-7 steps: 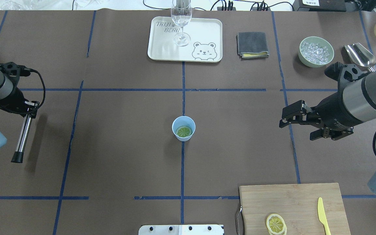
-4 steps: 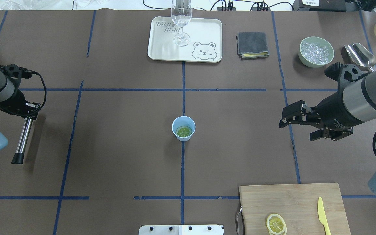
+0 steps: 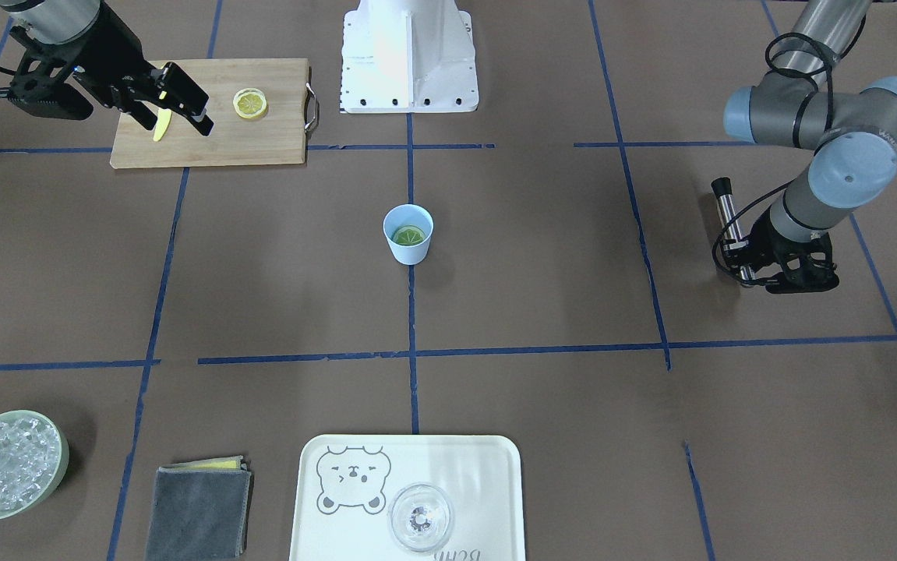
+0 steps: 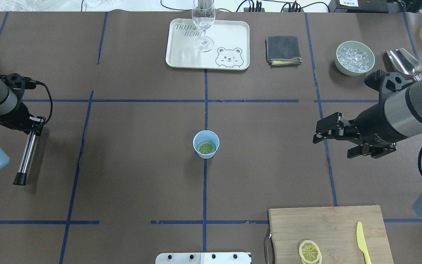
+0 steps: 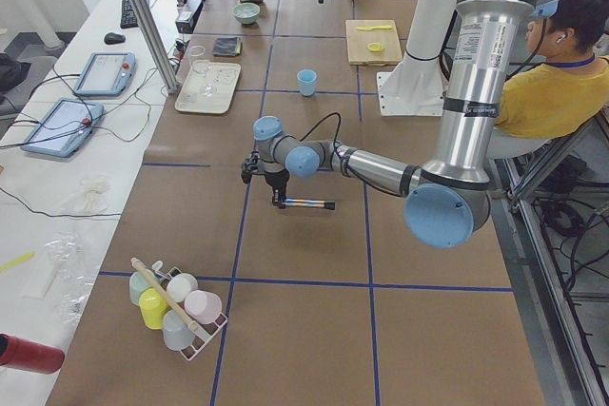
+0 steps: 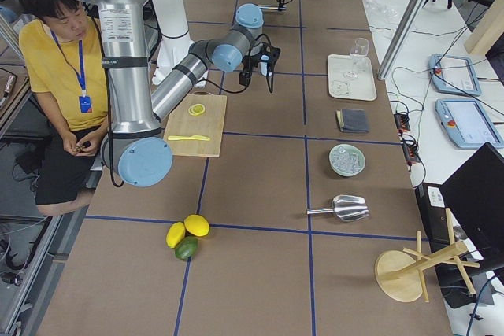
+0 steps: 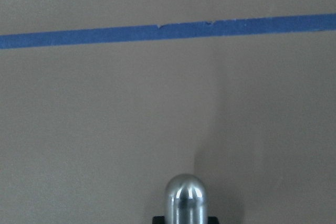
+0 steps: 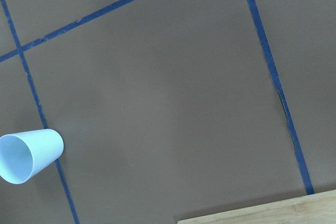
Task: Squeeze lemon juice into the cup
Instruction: 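Lower the metal rod onto the table with the left gripper and release it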
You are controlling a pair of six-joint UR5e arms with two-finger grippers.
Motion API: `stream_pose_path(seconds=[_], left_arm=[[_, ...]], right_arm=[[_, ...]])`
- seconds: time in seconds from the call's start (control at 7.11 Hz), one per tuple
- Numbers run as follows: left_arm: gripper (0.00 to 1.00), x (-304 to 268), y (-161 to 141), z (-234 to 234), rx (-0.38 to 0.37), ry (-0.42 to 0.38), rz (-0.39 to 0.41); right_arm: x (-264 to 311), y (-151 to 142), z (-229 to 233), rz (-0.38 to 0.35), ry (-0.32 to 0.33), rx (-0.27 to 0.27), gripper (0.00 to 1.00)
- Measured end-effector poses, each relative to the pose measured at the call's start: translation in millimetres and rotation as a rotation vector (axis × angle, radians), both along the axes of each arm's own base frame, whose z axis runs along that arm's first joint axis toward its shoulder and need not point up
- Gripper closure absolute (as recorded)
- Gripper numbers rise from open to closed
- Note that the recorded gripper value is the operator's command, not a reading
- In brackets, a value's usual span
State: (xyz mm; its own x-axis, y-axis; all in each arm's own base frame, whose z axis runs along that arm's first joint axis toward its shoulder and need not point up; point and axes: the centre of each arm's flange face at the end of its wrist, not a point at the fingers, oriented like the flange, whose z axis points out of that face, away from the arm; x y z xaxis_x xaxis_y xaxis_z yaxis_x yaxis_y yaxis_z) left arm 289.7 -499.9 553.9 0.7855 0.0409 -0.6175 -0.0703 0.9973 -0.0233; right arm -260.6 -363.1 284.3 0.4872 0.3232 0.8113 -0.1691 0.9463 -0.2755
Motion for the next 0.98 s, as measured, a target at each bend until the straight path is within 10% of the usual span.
stream_pose_path(seconds=[0.14,0.28,0.98], left_arm=[[0.73,2.5,0.5,0.5,0.003,-0.001,0.008],[0.28,4.5,0.5,0.1,0.007,-0.001,0.014],[0.14,4.3,1.0,-8.1,0.016,0.006,0.008]], right_arm=[[0.1,0.0,-0.1,0.0,0.0,0.0,0.0],[-0.1,0.1,0.0,0.0,0.0,0.0,0.0],[-0.7,-0.1,-0.1,0.001,0.0,-0.002,0.0]])
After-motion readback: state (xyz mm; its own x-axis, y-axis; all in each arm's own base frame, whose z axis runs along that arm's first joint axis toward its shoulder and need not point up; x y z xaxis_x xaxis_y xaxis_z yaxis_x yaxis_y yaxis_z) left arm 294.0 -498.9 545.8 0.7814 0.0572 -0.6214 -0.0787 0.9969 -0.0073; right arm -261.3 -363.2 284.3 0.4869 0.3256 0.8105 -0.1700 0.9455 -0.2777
